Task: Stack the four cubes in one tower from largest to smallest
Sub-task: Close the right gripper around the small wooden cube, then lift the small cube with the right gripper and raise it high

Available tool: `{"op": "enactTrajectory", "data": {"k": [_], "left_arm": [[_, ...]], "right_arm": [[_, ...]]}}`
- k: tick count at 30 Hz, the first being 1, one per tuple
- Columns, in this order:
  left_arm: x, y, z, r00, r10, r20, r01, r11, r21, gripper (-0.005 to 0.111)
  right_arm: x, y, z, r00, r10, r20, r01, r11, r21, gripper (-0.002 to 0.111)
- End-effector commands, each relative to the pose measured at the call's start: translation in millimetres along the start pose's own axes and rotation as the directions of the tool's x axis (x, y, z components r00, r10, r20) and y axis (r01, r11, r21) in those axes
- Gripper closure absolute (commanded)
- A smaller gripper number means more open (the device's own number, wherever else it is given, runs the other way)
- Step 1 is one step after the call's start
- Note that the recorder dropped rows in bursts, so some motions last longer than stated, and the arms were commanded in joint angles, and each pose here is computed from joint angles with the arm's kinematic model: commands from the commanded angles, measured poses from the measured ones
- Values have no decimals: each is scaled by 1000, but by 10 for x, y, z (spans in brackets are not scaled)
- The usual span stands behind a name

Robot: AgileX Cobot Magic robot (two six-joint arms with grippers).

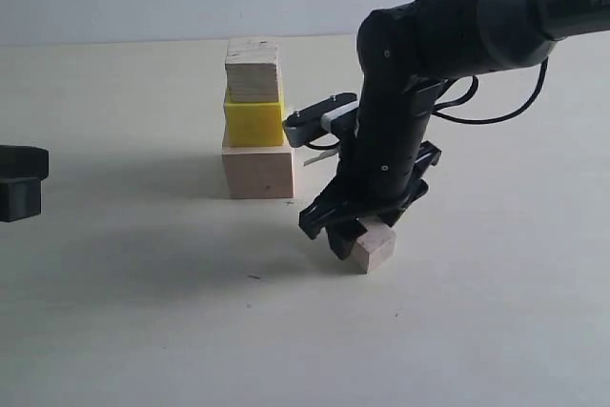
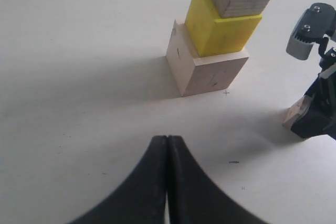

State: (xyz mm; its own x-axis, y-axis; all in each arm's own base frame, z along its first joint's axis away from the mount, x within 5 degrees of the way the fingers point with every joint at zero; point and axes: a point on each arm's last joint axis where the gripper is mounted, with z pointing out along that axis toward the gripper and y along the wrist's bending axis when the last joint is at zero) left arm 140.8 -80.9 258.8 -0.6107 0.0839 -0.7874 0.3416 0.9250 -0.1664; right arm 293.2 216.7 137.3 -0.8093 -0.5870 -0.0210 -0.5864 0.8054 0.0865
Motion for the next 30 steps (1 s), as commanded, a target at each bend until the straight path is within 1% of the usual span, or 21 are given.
{"op": "enactTrajectory", "data": {"k": [1, 4, 22, 26, 30], "left_arm": [[5, -5, 12, 1000, -7, 6, 7, 1000, 7, 107], [5, -5, 12, 1000, -7, 6, 7, 1000, 7, 107], [5, -5, 12, 1000, -7, 6, 7, 1000, 7, 107], [5, -5, 12, 1000, -7, 6, 7, 1000, 7, 107], [5, -5, 12, 1000, -7, 6, 7, 1000, 7, 107]], "right_arm": [[-43, 15, -12, 999, 9, 36, -9, 1000, -7, 44], [-63, 13, -3, 998, 10, 55, -9, 1000, -5, 44], [-61, -6, 33, 999, -4, 44, 3, 1000, 12, 44], [-60, -36, 65, 999, 13, 33, -14, 999, 41, 44], [-60, -33, 83, 999, 20, 29, -21, 999, 36, 44]]}}
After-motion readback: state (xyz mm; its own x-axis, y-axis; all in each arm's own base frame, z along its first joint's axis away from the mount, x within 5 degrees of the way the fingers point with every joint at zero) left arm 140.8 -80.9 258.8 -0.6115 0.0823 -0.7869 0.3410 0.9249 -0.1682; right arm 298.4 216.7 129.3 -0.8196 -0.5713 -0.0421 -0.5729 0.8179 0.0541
